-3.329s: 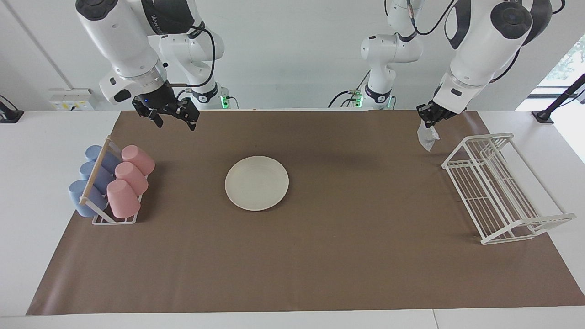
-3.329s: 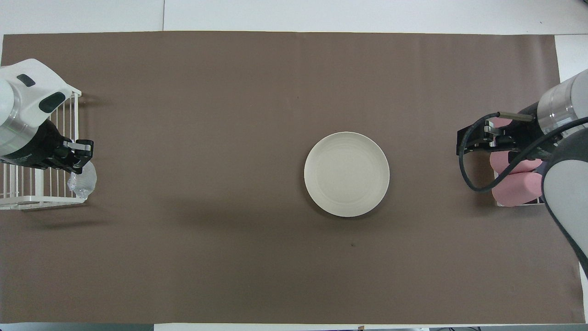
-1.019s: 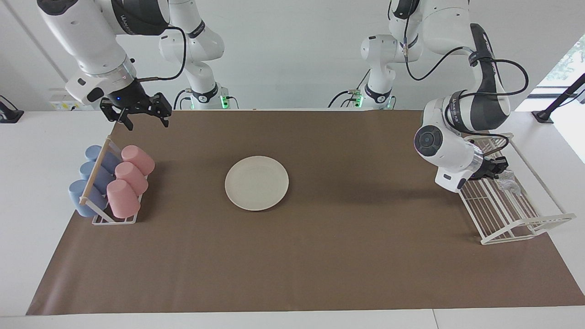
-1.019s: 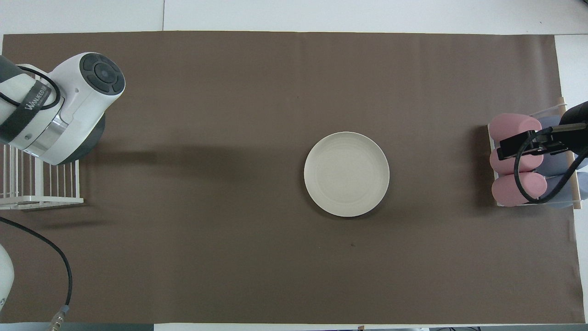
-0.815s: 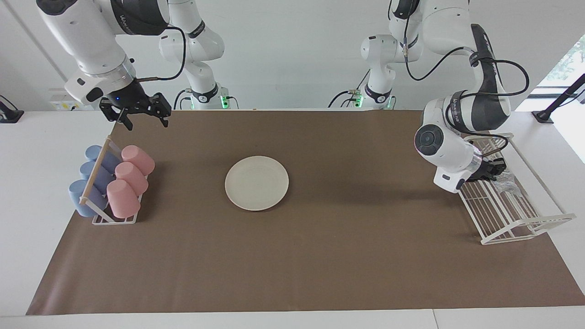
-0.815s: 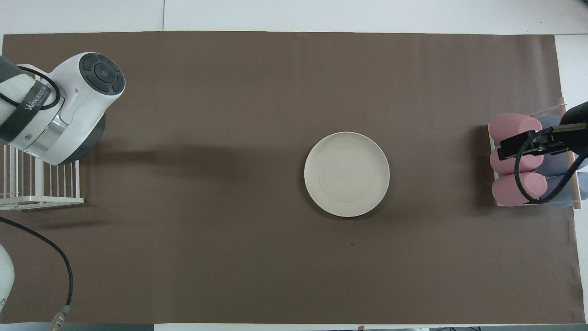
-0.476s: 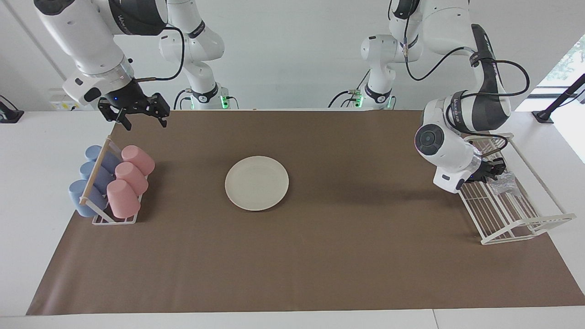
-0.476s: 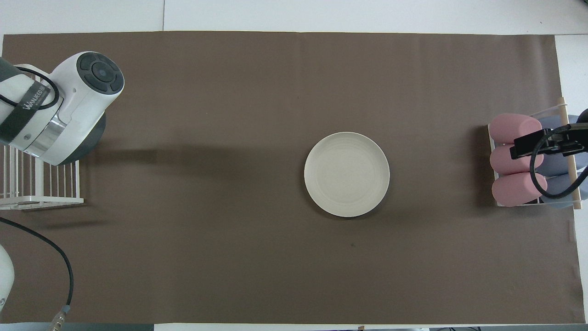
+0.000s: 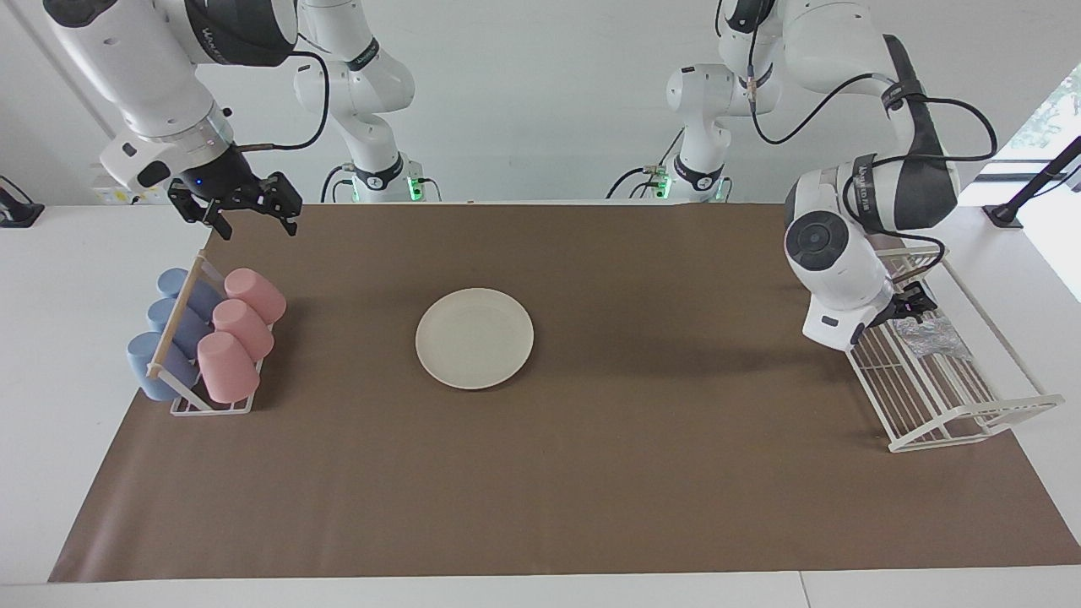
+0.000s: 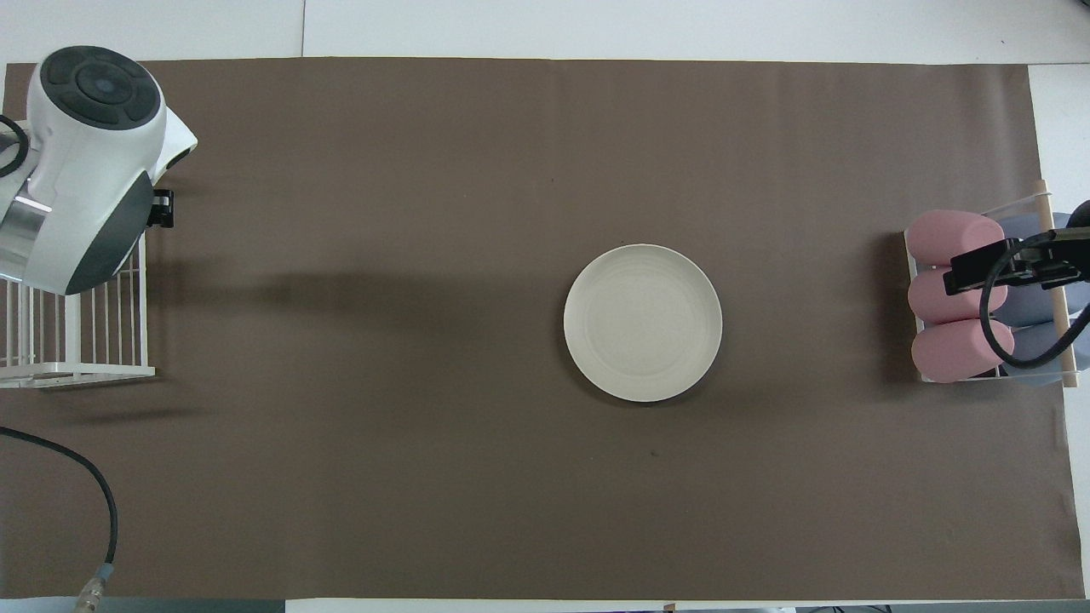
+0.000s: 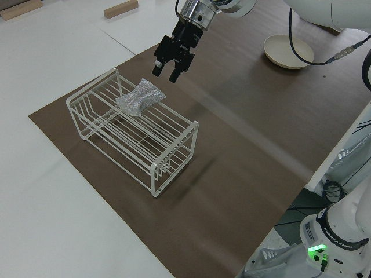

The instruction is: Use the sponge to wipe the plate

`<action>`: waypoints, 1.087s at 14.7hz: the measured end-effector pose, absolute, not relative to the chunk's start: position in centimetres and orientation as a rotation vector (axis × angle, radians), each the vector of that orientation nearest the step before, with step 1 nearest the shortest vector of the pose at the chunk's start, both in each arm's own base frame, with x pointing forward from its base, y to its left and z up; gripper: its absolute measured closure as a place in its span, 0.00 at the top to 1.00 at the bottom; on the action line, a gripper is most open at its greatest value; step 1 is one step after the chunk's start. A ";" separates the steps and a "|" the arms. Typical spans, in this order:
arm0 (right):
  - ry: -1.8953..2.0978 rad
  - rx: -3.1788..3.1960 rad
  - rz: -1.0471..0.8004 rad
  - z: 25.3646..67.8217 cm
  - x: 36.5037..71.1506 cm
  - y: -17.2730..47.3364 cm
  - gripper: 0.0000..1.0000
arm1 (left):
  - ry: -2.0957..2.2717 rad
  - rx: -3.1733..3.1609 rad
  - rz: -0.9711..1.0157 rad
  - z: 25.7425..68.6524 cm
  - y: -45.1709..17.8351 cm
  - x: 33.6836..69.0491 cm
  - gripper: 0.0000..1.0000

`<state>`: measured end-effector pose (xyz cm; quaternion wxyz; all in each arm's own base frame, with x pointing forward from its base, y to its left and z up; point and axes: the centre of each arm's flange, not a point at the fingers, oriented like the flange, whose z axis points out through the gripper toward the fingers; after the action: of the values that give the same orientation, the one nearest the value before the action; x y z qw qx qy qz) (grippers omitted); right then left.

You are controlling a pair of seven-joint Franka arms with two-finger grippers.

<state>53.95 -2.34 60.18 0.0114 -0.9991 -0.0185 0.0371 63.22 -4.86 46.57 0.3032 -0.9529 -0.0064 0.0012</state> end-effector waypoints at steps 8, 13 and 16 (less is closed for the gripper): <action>-0.072 -3.116 0.116 60.2 54.0 -1.8 1.00 | -0.389 -2.990 -0.041 61.4 -2.5 57.5 1.00; -0.073 -3.116 0.116 60.2 54.0 -1.8 1.00 | -0.319 -3.103 0.053 66.4 -4.0 52.0 1.00; -0.073 -3.116 0.116 60.2 54.0 -1.8 1.00 | -0.217 -3.143 0.130 65.1 -4.5 51.2 1.00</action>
<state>53.96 -1.82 60.17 0.0112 -0.9990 -0.0232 0.0373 51.24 -4.54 65.12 -0.0060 -0.9968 -0.0687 0.0412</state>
